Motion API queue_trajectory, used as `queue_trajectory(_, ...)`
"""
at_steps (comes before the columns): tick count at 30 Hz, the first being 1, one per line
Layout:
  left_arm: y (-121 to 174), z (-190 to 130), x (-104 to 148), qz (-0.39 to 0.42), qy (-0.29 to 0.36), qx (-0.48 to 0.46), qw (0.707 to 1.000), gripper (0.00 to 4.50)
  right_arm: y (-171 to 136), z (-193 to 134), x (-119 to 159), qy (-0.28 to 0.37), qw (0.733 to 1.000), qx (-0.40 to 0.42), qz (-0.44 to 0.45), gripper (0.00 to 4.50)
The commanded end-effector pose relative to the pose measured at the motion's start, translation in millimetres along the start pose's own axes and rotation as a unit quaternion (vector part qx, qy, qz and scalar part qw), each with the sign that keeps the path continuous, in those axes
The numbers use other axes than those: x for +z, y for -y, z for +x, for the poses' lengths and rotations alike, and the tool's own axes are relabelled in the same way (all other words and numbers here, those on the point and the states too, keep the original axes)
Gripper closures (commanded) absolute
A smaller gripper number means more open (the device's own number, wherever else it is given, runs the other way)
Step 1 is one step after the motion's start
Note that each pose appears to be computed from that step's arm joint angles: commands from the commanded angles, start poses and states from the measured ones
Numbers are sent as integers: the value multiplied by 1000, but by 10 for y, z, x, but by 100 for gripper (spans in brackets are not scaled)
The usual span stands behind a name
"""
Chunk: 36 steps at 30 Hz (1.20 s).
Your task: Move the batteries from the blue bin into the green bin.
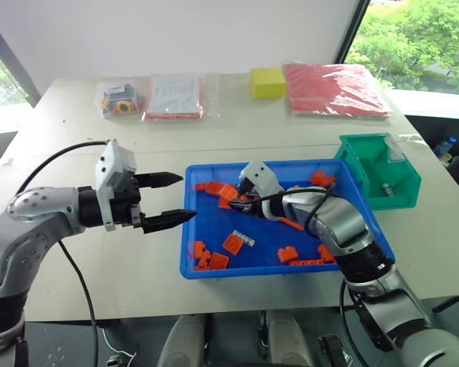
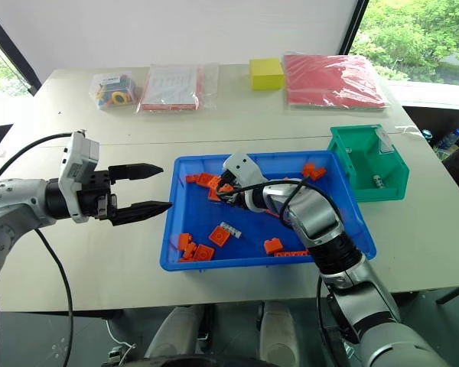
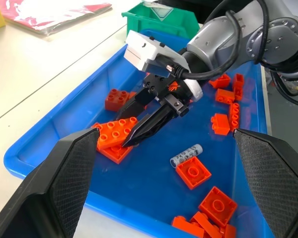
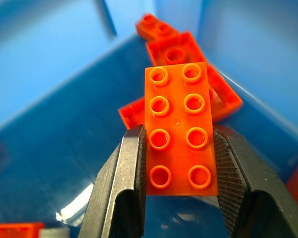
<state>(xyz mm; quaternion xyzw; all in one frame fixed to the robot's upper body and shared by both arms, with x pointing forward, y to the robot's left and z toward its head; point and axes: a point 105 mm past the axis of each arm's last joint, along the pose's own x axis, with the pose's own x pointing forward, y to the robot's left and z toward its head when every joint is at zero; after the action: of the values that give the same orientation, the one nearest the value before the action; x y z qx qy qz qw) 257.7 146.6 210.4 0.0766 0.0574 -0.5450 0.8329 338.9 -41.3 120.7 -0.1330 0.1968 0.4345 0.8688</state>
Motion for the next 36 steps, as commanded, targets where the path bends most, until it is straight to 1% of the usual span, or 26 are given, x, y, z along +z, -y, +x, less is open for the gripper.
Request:
queue_trajectory(1, 10, -8, 84, 12, 8, -4, 1000, 0, -159, -42, 286, 54, 997, 38, -31, 321)
queue_trajectory(5, 15, 3, 94, 12, 9, -7, 1000, 0, -335, 31, 249, 41, 994, 88, -46, 321)
queue_trajectory(13, 17, 13, 113, 14, 12, -8, 1000, 0, -511, 259, 35, -2, 990, 131, -55, 321)
queue_trajectory(15, 19, 13, 114, 14, 12, -7, 1000, 0, -529, 275, 4, -10, 989, 135, -55, 223)
queue_trajectory(16, 21, 13, 115, 14, 13, -7, 1000, 0, -531, 277, 1, -11, 989, 136, -56, 192)
queue_trajectory(17, 24, 14, 115, 14, 13, -7, 1000, 0, -513, 271, 12, -11, 989, 130, -67, 149)
queue_trajectory(18, 28, 16, 114, 13, 13, -8, 1000, 0, -483, 252, 40, -8, 989, 124, -78, 89)
queue_trajectory(19, 32, 20, 115, 13, 14, -8, 1000, 0, -441, 200, 98, -2, 990, 118, -82, 42)
queue_trajectory(22, 37, 24, 111, 12, 16, -9, 1000, 0, -333, -18, 329, 23, 990, 107, -87, 42)
queue_trajectory(24, 45, 24, 103, 11, 15, -13, 1000, 0, -232, -298, 506, 40, 991, 99, -84, 42)
queue_trajectory(26, 47, 23, 97, 11, 14, -15, 1000, 0, -142, -547, 525, 37, 992, 90, -79, 42)
queue_trajectory(27, 44, 22, 93, 11, 14, -15, 1000, 0, -96, -642, 479, 26, 993, 83, -79, 42)
queue_trajectory(29, 33, 28, 91, 11, 14, -15, 1000, 0, 17, -808, 295, -11, 994, 60, -86, 42)
queue_trajectory(31, 25, 37, 95, 12, 16, -17, 1000, 0, 67, -905, 134, -40, 994, 50, -85, 42)
queue_trajectory(33, 19, 56, 100, 12, 18, -20, 1000, 0, 47, -959, -59, -64, 994, 51, -71, 42)
queue_trajectory(36, 10, 77, 103, 12, 19, -24, 999, 0, -83, -958, -227, -81, 992, 69, -63, 42)
